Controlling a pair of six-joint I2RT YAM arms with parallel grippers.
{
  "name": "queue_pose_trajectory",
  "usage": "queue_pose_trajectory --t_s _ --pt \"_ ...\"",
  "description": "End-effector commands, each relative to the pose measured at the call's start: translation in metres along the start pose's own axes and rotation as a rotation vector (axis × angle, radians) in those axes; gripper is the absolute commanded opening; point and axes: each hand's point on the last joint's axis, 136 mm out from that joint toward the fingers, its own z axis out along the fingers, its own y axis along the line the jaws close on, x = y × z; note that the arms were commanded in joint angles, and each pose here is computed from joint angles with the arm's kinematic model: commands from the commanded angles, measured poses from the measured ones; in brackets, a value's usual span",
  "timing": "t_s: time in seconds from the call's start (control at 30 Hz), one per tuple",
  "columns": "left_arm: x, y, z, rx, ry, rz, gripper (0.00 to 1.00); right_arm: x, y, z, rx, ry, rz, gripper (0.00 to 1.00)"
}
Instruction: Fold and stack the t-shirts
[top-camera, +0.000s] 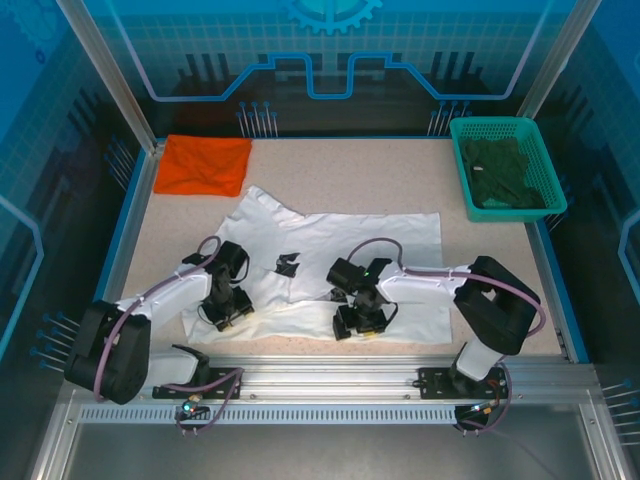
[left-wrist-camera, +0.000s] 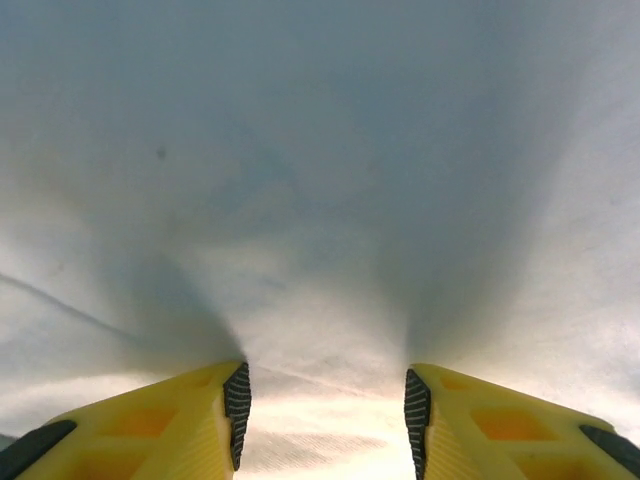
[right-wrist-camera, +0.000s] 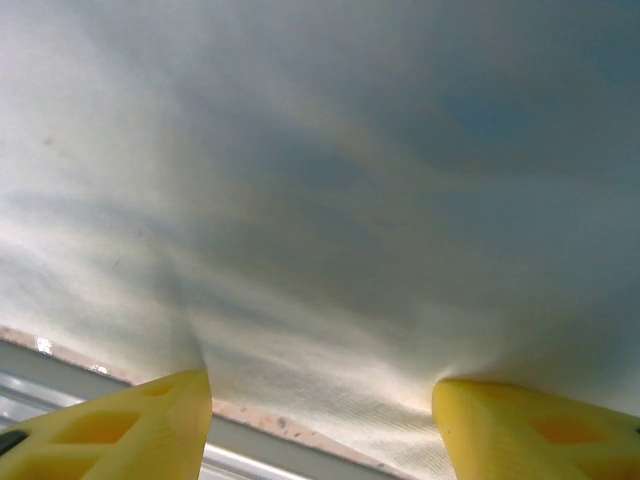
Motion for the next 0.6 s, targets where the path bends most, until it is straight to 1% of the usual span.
queue_pose_trajectory --t_s 0.0,0.1,0.2,0.33,0.43,0.5,0.57 --pt "0.002 0.007 -0.008 -0.024 0.003 -0.036 0.48 0.024 -0.009 0.025 0.091 0.115 -0.024 0.67" --pt "-0.013 -0.013 -0.027 0.036 -0.032 -0.029 0.53 0.007 -0.004 0.007 0.093 0.062 -0.046 0.68" --pt "-0.039 -0.041 -0.058 0.115 -0.094 -0.02 0.56 -0.017 -0.006 -0.016 0.072 -0.001 -0.023 0.71" --pt "-0.088 -0.081 -0.103 0.218 -0.19 -0.009 0.61 -0.045 -0.017 -0.054 0.049 -0.085 -0.001 0.73" --pt "-0.127 -0.108 -0.124 0.267 -0.232 0.016 0.64 -0.062 -0.032 -0.077 0.031 -0.14 0.04 0.73" --pt "-0.152 -0.122 -0.13 0.271 -0.257 0.035 0.67 -0.074 -0.045 -0.091 0.01 -0.183 0.091 0.73" --pt "-0.176 -0.138 -0.131 0.293 -0.266 0.029 0.68 -0.086 -0.058 -0.104 -0.048 -0.228 0.169 0.72"
